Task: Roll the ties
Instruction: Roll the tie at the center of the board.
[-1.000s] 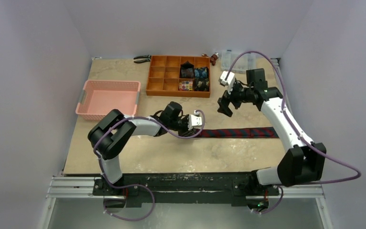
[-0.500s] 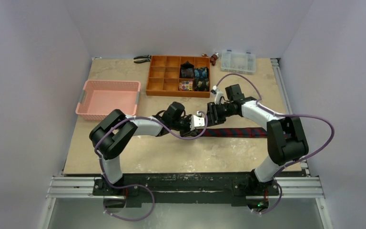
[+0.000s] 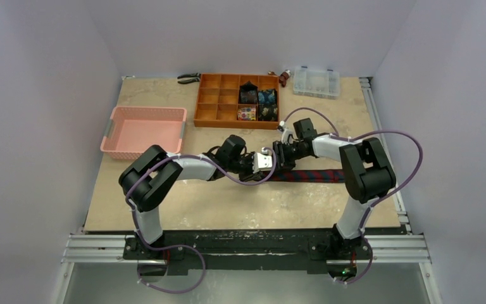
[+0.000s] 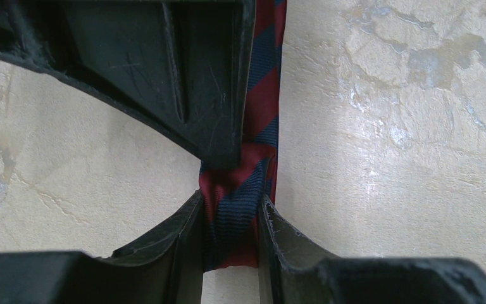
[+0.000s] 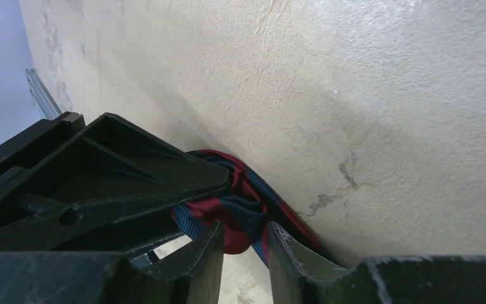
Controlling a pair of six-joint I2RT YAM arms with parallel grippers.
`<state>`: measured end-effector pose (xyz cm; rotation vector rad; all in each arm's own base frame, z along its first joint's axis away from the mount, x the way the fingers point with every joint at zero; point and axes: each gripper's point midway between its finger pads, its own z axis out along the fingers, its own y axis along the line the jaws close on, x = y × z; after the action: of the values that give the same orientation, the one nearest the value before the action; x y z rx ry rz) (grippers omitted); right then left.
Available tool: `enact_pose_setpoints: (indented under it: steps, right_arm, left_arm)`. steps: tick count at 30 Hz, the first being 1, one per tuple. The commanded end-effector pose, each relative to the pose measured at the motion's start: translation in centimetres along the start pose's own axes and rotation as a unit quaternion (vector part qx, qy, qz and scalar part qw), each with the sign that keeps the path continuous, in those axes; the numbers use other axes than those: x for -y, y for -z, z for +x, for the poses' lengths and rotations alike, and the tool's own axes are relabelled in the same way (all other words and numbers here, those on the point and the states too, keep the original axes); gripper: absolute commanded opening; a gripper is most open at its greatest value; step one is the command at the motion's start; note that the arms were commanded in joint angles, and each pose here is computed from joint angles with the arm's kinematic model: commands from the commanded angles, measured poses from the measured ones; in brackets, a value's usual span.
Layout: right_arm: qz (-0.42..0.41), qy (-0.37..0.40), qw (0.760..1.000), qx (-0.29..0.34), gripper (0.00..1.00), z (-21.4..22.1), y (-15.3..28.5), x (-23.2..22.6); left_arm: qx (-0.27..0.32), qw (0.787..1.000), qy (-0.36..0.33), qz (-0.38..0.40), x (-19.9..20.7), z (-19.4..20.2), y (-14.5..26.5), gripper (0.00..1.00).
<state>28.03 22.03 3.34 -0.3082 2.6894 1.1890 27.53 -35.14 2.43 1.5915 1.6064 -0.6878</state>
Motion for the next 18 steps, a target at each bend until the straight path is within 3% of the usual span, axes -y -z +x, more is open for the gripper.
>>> enact_pose_setpoints:
  steps: [1, 5, 7, 11, 16, 18]
  right_arm:
    - [-0.033, 0.014, 0.999, 0.009, 0.33, -1.2, -0.6, -1.4]
    - [-0.048, 0.007, 0.999, -0.003, 0.41, -0.6, -0.9, -1.9]
    - [-0.05, 0.003, 0.999, -0.01, 0.41, -0.3, -1.1, -1.9]
    - [-0.044, 0.001, 0.999, -0.025, 0.26, 0.4, -1.6, -1.0]
    - [-0.015, 0.02, 0.999, -0.046, 0.0, 1.1, -2.0, 0.8]
    - [0.003, 0.026, 0.999, -0.047, 0.0, 1.0, -2.1, 1.6]
  left_arm:
    - [-0.119, 0.991, 0.043, 0.033, 3.1, 7.3, 0.2, 0.0]
    - [-0.119, 0.991, 0.044, 0.033, 3.1, 7.3, 0.2, 0.0]
    - [-0.119, 0.991, 0.043, 0.033, 3.1, 7.3, 0.2, 0.0]
    - [-0.121, 0.991, 0.046, 0.036, 3.2, 7.4, 0.1, 0.0]
    - [-0.119, 0.991, 0.057, 0.035, 3.1, 7.3, -0.1, 0.0]
    - [-0.108, 0.991, 0.063, 0.04, 3.1, 6.8, 0.0, 0.0]
